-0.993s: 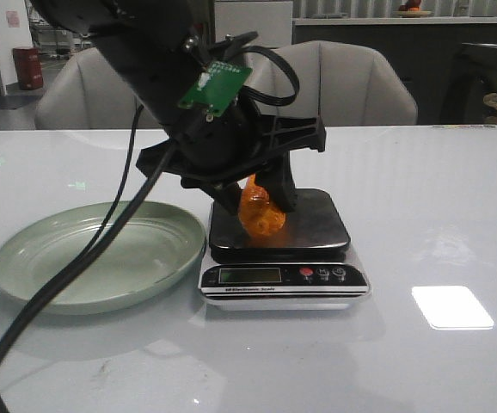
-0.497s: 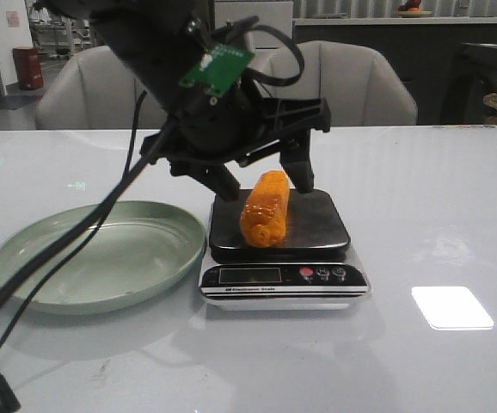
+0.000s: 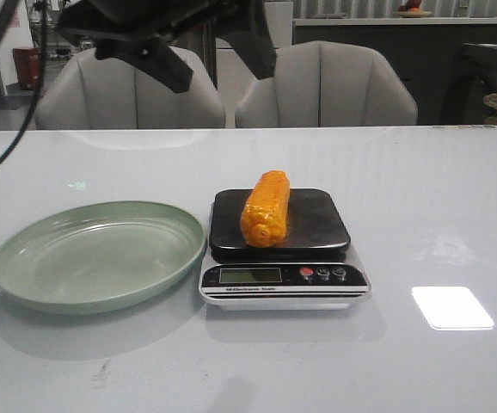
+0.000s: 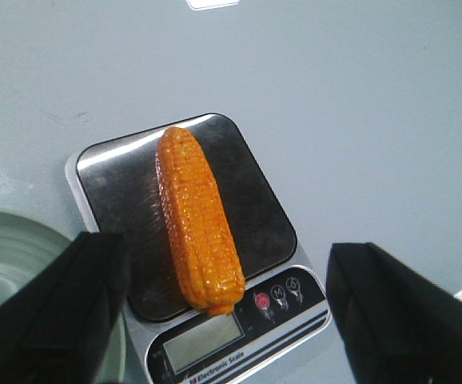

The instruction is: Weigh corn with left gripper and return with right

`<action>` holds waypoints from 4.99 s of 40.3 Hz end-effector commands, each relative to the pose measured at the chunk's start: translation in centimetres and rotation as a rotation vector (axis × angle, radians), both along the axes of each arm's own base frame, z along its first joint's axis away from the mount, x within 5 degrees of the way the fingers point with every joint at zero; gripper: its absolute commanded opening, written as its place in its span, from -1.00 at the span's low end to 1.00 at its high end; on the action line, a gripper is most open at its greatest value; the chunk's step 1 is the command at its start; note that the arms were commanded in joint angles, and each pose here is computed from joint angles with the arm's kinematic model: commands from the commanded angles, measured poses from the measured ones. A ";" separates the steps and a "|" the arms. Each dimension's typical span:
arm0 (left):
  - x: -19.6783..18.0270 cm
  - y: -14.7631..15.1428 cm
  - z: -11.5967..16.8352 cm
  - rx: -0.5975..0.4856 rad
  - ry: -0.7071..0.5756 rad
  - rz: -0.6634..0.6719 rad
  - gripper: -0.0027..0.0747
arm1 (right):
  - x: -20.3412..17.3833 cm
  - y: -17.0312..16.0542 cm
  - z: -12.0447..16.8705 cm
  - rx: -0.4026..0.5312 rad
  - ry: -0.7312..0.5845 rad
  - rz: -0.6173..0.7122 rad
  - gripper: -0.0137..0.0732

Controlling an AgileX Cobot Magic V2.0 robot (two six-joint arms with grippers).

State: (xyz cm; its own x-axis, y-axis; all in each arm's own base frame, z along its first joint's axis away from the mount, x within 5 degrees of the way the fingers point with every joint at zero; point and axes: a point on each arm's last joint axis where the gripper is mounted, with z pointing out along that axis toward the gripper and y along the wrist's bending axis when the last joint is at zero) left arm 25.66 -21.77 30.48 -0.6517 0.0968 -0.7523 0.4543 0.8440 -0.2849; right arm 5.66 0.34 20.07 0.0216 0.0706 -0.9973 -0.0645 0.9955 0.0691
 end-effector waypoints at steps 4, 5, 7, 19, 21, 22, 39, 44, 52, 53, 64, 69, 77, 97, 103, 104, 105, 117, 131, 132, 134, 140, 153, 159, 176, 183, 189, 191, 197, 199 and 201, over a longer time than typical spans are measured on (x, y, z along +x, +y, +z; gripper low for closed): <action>-3.2 2.6 3.3 -0.097 -0.164 -0.012 0.55 | -0.2 0.0 0.7 -0.009 -0.098 0.003 -0.30; -3.6 3.0 3.2 -0.092 -0.171 -0.015 0.55 | -0.2 0.0 0.7 -0.009 -0.098 0.003 -0.30; -4.6 3.8 3.4 -0.100 -0.191 -0.016 0.55 | -0.2 0.0 0.7 -0.009 -0.098 0.003 -0.30; -10.1 8.7 3.7 -0.127 -0.329 -0.033 0.55 | -0.2 0.0 0.7 -0.009 -0.098 0.003 -0.30; -11.2 9.7 4.0 -0.140 -0.378 -0.037 0.55 | -0.2 0.0 0.7 -0.009 -0.098 0.003 -0.30; -11.6 10.0 4.0 -0.141 -0.395 -0.039 0.55 | -0.2 0.0 0.7 -0.009 -0.098 0.003 -0.30; -19.0 17.0 3.3 -0.140 -0.626 -0.021 0.41 | -0.2 0.0 0.7 -0.009 -0.098 0.003 -0.30; -20.3 18.4 2.5 -0.127 -0.626 -0.002 0.23 | -0.2 0.0 0.7 -0.009 -0.098 0.003 -0.30; -21.2 19.3 0.4 -0.092 -0.582 0.012 -0.08 | -0.2 0.0 0.7 -0.009 -0.097 0.003 -0.30; -21.2 19.3 0.4 -0.093 -0.580 0.012 -0.13 | -0.2 0.0 0.7 -0.009 -0.097 0.003 -0.30; -21.2 19.5 0.1 -0.072 -0.562 0.014 -0.63 | -0.2 0.0 0.7 -0.009 -0.097 0.003 -0.30; -21.2 19.5 0.1 -0.072 -0.562 0.014 -0.63 | -0.2 0.0 0.7 -0.009 -0.097 0.003 -0.30; -21.2 19.5 0.1 -0.070 -0.563 0.014 -0.64 | -0.4 0.1 1.6 -0.003 -0.194 0.013 -0.30; -21.2 19.5 0.2 -0.073 -0.577 0.013 -0.64 | 1.9 0.1 9.4 -0.008 -0.022 -0.008 -0.30; -21.2 19.4 0.2 -0.078 -0.584 0.012 -0.64 | 2.9 0.1 9.3 -0.015 0.081 -0.015 -0.30; -21.2 19.4 0.3 -0.078 -0.584 0.012 -0.64 | 3.0 0.1 9.1 -0.015 0.094 -0.015 -0.30; -21.2 19.4 0.3 -0.078 -0.584 0.012 -0.64 | 3.1 0.1 9.0 -0.016 0.101 -0.016 -0.30; -21.2 19.5 0.2 -0.073 -0.584 0.013 -0.64 | 3.4 0.4 8.8 0.059 0.134 0.010 0.15; -21.2 19.5 0.2 -0.065 -0.590 0.014 -0.64 | 6.8 3.1 9.7 0.027 0.257 0.199 0.72; -21.2 19.5 0.2 -0.065 -0.590 0.014 -0.64 | 7.0 3.5 10.0 0.025 0.266 0.221 0.72; -21.2 19.5 0.2 -0.065 -0.590 0.014 -0.64 | 7.8 4.4 10.4 0.032 0.303 0.259 0.72; -21.2 19.5 0.2 -0.064 -0.591 0.014 -0.64 | 10.7 7.5 11.3 0.081 0.494 0.349 0.71; -21.2 19.5 0.2 -0.063 -0.591 0.014 -0.64 | 18.9 14.8 13.4 0.106 0.754 0.392 0.71; -21.2 19.5 0.2 -0.063 -0.591 0.014 -0.64 | 22.0 17.4 13.3 0.135 0.831 0.374 0.71; -21.2 19.5 0.2 -0.062 -0.589 0.015 -0.64 | 27.2 23.6 9.6 0.103 1.055 0.146 0.71; -21.2 19.5 0.2 -0.064 -0.588 0.014 -0.64 | 27.9 24.3 7.6 0.122 1.126 0.086 0.71; -21.2 19.5 0.2 -0.065 -0.587 0.014 -0.64 | 28.3 24.8 5.8 0.125 1.177 0.071 0.71; -21.2 19.5 0.2 -0.065 -0.587 0.014 -0.64 | 28.4 25.0 5.5 0.124 1.181 0.071 0.71; -21.2 19.5 0.2 -0.069 -0.584 0.014 -0.64 | 28.7 25.3 4.4 0.131 1.197 0.072 0.55; -21.2 19.5 0.2 -0.069 -0.584 0.014 -0.64 | 28.8 25.5 4.0 0.132 1.211 0.069 0.39; -21.2 19.5 0.2 -0.069 -0.584 0.014 -0.64 | 28.8 25.6 3.5 0.134 1.230 0.064 0.20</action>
State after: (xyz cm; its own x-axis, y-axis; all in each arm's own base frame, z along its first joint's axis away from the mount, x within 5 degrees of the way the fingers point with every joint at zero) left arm 4.54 -2.11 29.21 -0.1998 0.0787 -0.9767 0.5178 0.8547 -0.0370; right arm 34.27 25.66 20.96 -0.9523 0.1189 -0.2812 0.0777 0.9851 0.1533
